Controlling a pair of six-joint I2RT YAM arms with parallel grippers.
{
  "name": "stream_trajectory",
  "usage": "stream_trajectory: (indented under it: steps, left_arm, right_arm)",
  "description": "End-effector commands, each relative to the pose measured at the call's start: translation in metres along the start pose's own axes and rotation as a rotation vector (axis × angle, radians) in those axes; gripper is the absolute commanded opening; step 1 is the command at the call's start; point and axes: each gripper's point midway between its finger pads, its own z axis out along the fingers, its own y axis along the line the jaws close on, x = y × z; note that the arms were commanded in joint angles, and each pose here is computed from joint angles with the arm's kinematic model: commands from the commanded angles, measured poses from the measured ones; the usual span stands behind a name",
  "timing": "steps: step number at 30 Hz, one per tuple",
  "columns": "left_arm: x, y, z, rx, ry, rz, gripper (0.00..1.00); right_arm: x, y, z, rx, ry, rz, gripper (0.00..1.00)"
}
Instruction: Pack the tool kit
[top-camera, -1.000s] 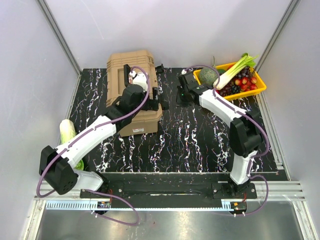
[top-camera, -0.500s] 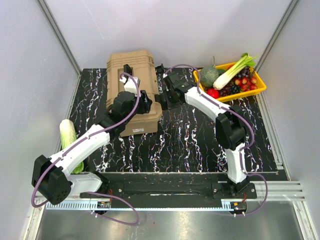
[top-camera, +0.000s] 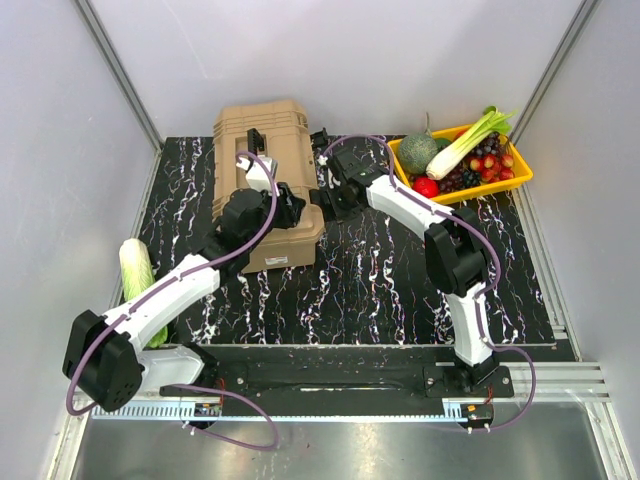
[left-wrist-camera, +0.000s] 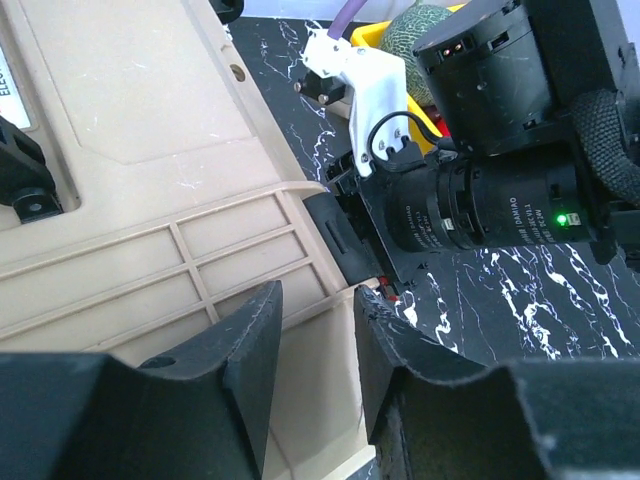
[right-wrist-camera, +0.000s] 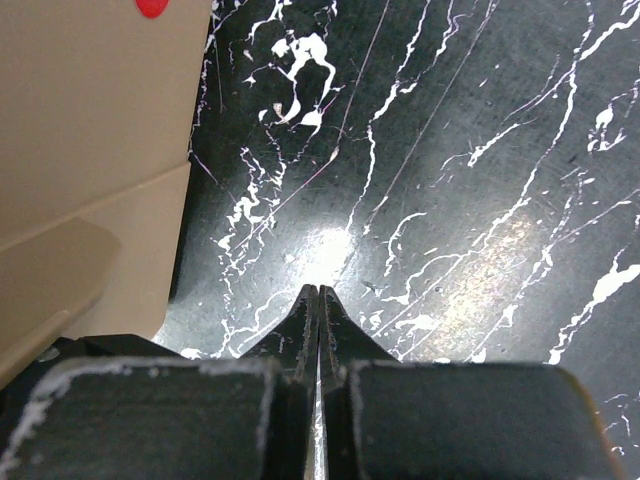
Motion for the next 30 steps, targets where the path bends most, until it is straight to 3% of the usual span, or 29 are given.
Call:
stream_trajectory:
  steps: [1,14,27,30]
  left_arm:
    - [0.169,0.037,-0.043,-0.073,0.594,-0.024,0.38]
    - [0.195,0.043,-0.049,-0.09,0.657,-0.057,0.36]
    - [0.194,0.034,-0.046,-0.035,0.658,-0.059,0.35]
    - [0.191,0.033,-0.046,-0.034,0.647,-0.058,0.36]
  right_arm:
    - [-0.024,0.073,0.001,-0.27,-0.099,-0.012,0.0]
    - [-0.017,0.094,0.012,-0.371,-0.102,0.132,0.0]
    - [-0.019,0.126,0.011,-0.529,-0.101,0.226,0.0]
    - [-0.016,0.119,0.013,-0.494,-0.107,0.247,0.0]
